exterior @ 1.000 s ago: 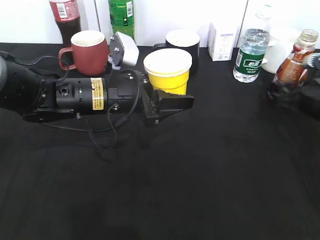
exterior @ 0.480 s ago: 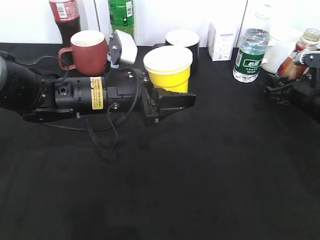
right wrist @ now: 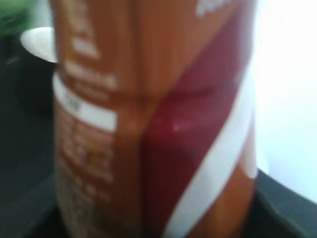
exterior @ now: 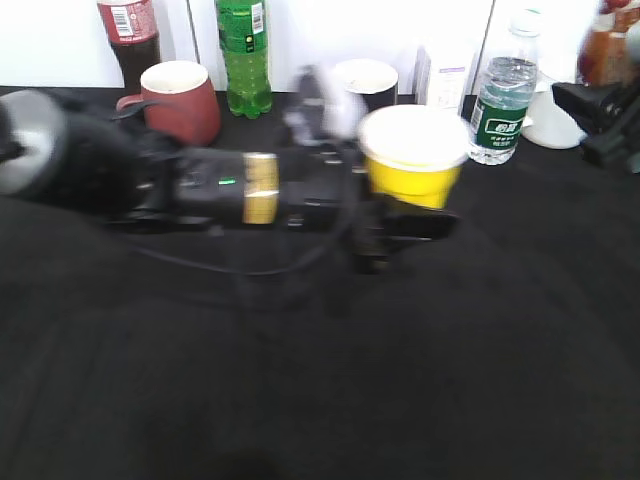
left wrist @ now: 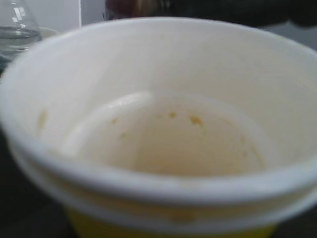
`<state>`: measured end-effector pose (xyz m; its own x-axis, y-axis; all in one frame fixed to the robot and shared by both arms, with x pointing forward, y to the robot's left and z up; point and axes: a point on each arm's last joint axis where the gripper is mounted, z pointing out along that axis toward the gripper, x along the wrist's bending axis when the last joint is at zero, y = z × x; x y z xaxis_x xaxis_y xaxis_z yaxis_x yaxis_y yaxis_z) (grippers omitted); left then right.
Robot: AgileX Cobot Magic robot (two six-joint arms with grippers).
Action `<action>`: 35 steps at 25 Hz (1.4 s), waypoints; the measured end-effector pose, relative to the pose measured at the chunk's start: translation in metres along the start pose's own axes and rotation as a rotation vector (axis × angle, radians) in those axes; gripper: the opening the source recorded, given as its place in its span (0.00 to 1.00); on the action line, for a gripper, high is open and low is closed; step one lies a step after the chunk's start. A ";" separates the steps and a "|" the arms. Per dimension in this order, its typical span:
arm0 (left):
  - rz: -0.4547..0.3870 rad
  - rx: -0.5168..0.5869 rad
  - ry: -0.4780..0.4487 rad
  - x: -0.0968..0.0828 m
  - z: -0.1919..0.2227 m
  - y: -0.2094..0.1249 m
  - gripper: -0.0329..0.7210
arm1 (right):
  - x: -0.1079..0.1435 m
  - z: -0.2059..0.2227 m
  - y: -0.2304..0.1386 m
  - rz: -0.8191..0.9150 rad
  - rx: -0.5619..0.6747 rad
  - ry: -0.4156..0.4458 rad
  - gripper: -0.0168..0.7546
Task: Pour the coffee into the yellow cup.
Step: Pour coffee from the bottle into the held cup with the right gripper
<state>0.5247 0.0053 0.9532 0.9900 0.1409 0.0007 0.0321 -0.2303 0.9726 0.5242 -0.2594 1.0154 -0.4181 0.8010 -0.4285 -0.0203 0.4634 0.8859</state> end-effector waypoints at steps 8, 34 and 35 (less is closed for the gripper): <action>-0.014 -0.010 0.034 -0.013 0.022 0.016 0.64 | 0.006 -0.003 0.010 -0.356 -0.090 0.060 0.71; -0.008 -0.012 -0.004 -0.028 0.031 0.018 0.64 | 0.005 -0.004 0.017 -1.061 -0.169 -0.030 0.71; -0.007 -0.011 -0.005 -0.028 0.031 0.018 0.64 | 0.005 -0.004 0.017 -1.061 -0.169 -0.031 0.71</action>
<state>0.5020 -0.0325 0.9634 0.9904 0.1379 -0.0071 0.0374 -0.2185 0.9751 0.5183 -0.2494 1.0288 -0.0900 0.0304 -0.9955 -0.4856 0.8713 0.0705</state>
